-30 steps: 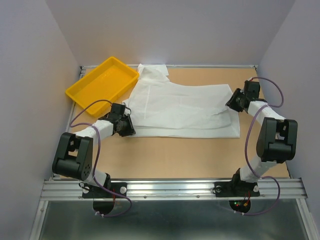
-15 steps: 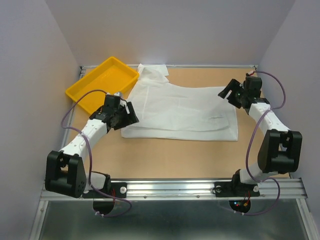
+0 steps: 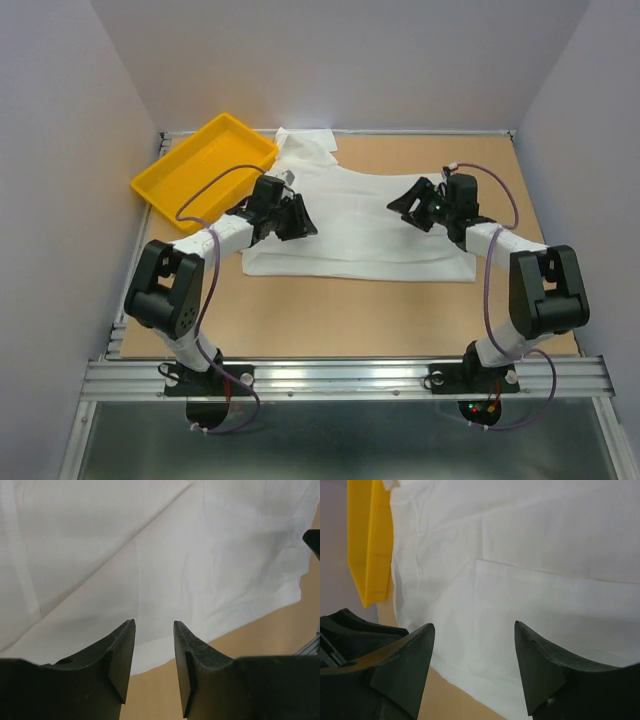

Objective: Fold and stack the long sleeve shirts
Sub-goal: Fold the shirt

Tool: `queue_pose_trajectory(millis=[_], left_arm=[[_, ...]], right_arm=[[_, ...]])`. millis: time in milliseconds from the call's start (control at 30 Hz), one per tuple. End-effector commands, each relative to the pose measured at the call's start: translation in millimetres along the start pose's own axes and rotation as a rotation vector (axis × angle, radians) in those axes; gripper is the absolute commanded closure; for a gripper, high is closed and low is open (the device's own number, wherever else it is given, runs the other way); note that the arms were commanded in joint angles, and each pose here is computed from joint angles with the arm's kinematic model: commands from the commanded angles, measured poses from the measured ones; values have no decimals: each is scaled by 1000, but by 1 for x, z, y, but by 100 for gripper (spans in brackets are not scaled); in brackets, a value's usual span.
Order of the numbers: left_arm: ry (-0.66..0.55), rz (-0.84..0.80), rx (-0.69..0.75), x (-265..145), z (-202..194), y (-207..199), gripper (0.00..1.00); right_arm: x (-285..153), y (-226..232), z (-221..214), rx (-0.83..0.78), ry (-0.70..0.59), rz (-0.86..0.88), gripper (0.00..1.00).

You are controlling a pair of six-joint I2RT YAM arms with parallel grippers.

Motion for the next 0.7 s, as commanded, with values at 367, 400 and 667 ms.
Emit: queue_pose_trajectory(millis=[367,400,667], left_arm=[[-8,158,-164,43,-20,86,65],[-11,160,-172,42,-20,87,65],[-39,120,-144,19,-6,68,57]], right_arm=[[-7,-107,-46,145,-49,-120,35],[-9,-110,-44,147,-60,-130,35],[-23,-76,-13,44,-102,-29,35]])
Point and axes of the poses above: each gripper's point midway between its finger pads, its own x axis out along the fingers, its own y axis along the line the jaws close on, z = x × y, the point moved 8 cm from there along -x, back along the fingers, and after that the axes turned 2 degrees about -x, right-handed, at the moved point
